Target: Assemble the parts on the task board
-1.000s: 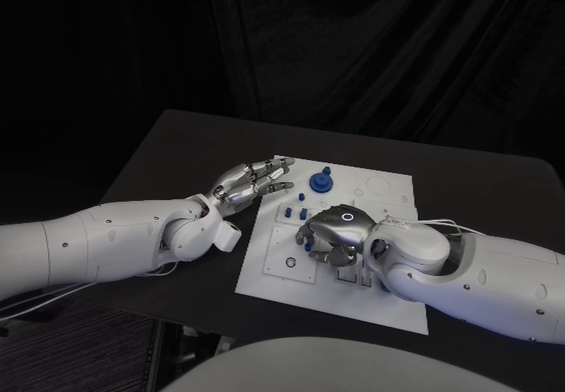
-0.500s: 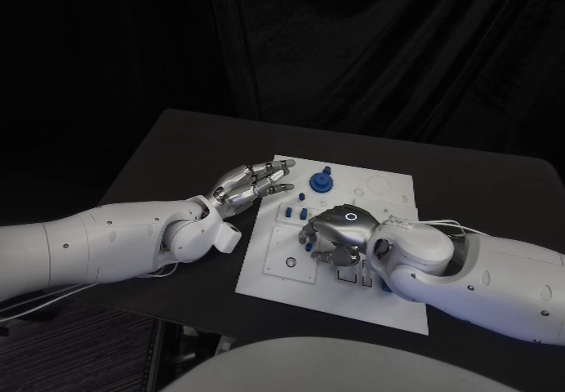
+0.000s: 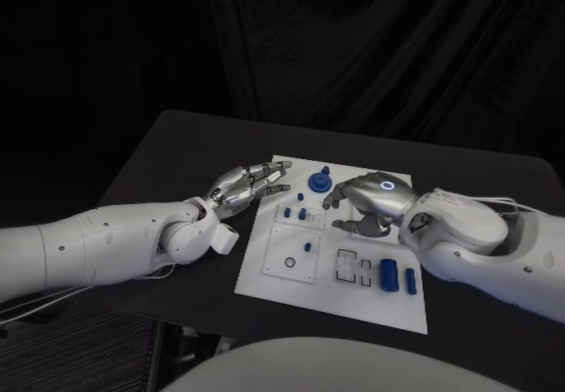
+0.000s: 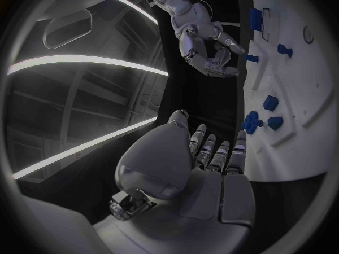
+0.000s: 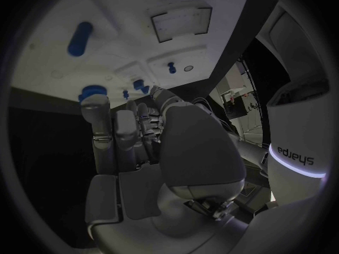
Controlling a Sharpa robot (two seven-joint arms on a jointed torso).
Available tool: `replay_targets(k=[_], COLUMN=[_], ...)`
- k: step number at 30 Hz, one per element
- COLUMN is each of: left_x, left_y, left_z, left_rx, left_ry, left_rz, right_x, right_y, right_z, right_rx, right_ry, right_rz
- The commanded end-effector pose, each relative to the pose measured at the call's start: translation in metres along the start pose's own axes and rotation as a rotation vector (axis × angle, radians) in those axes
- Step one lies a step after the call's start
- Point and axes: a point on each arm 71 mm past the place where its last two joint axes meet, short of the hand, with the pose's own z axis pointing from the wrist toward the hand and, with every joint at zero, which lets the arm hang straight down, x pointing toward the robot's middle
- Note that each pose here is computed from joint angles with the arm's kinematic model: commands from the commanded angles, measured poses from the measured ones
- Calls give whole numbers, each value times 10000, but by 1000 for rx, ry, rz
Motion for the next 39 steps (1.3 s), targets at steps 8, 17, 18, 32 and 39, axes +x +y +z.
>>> replay_targets(k=[8, 17, 18, 32, 39], left_x=[-35, -92, -97, -110, -87], left_y=[-80, -123, -124, -84, -51], left_z=[-30, -52, -54, -65, -59], left_rx=[107, 164, 166, 149, 131], left_ry=[-12, -57, -61, -60, -40], left_rz=[126, 218, 224, 224, 202], right_x=[-162, -33, -14, 219, 307], right_y=[-450, -710, -720, -679, -646], right_z=[-346, -598, -609, -572, -483], right_rx=[211, 301, 306, 292, 272], right_ry=[38, 72, 80, 141, 161], right_rz=[161, 145, 144, 155, 158])
